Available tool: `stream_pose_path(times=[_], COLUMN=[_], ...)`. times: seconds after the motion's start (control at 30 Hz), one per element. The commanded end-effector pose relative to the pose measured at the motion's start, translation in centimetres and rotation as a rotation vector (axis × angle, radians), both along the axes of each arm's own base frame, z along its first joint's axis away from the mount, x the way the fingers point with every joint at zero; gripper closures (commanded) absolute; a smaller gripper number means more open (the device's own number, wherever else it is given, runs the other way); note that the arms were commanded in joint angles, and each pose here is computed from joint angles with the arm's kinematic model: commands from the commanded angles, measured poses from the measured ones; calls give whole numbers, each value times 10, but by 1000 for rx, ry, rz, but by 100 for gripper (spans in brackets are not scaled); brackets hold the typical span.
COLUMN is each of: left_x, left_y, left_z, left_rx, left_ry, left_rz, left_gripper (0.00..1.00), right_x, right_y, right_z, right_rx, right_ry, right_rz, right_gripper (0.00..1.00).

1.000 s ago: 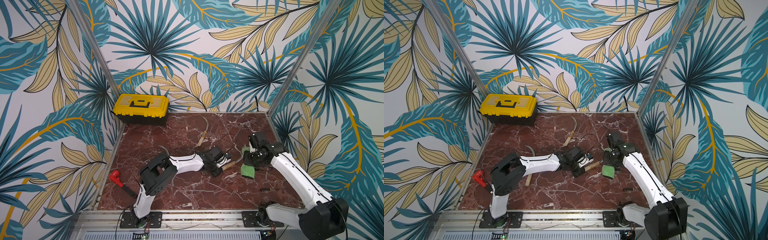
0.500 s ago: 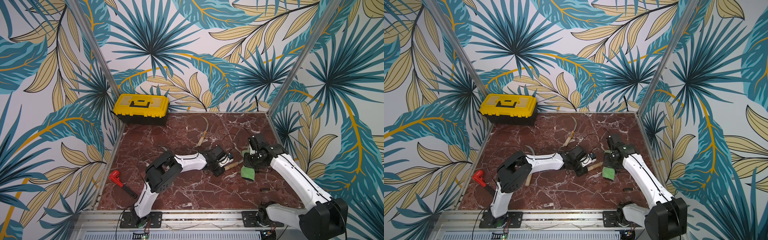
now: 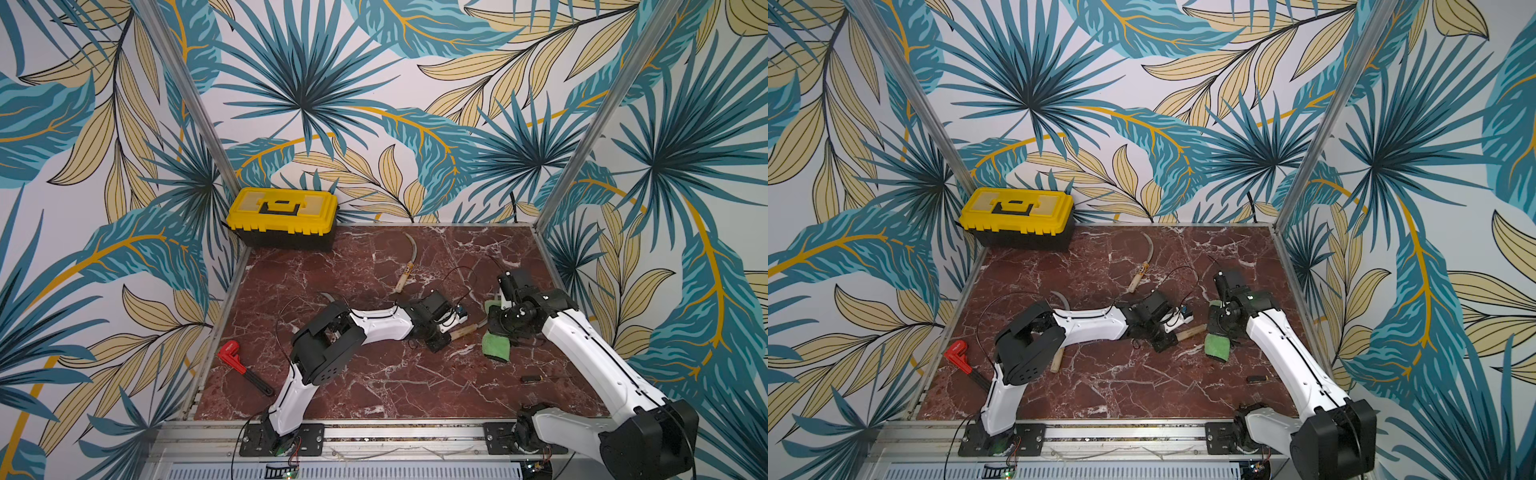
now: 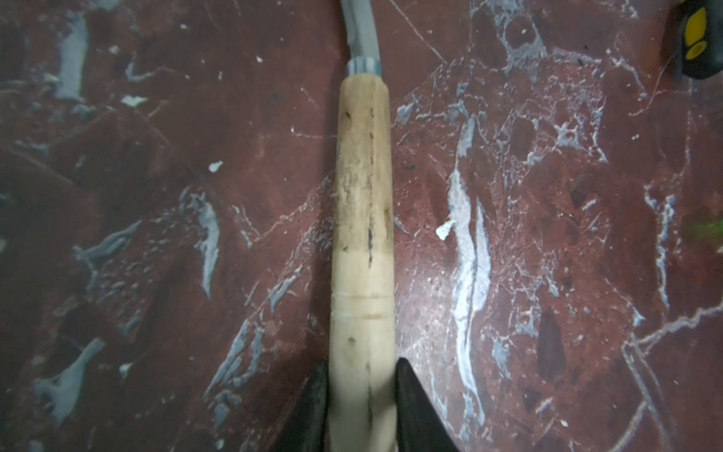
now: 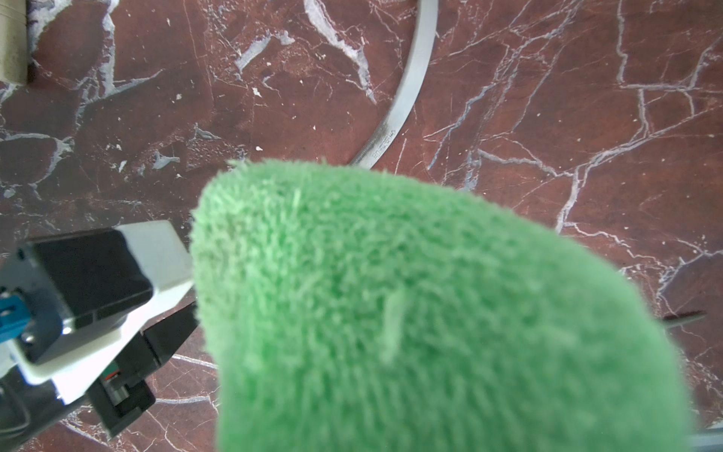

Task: Wipe small sickles with rags
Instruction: Place the small sickle at the center of the board, then wipe the small sickle at the center of the board.

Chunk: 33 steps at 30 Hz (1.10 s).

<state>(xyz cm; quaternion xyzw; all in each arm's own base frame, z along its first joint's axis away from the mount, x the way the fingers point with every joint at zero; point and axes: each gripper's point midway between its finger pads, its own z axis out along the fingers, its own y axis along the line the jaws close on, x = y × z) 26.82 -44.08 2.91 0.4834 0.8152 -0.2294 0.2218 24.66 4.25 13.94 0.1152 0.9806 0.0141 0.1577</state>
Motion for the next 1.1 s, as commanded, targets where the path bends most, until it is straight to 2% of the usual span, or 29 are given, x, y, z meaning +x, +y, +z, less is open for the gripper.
stream_pose_path(times=[0.0,0.63,1.07], left_x=[4,-13,-10], left_y=[-3,19,18], left_z=[5,0,-10], left_rx=[-54,-210,-258], left_ry=[-14,-57,-59], left_rz=[31,82,102], left_gripper=[69,67,70], right_x=[-5,2,13], right_y=[0,4,45], right_z=[0,-2,-28], right_rx=[-5,-10,160], right_ry=[26,91,164], right_rz=[14,48,117], right_gripper=[88,88,88])
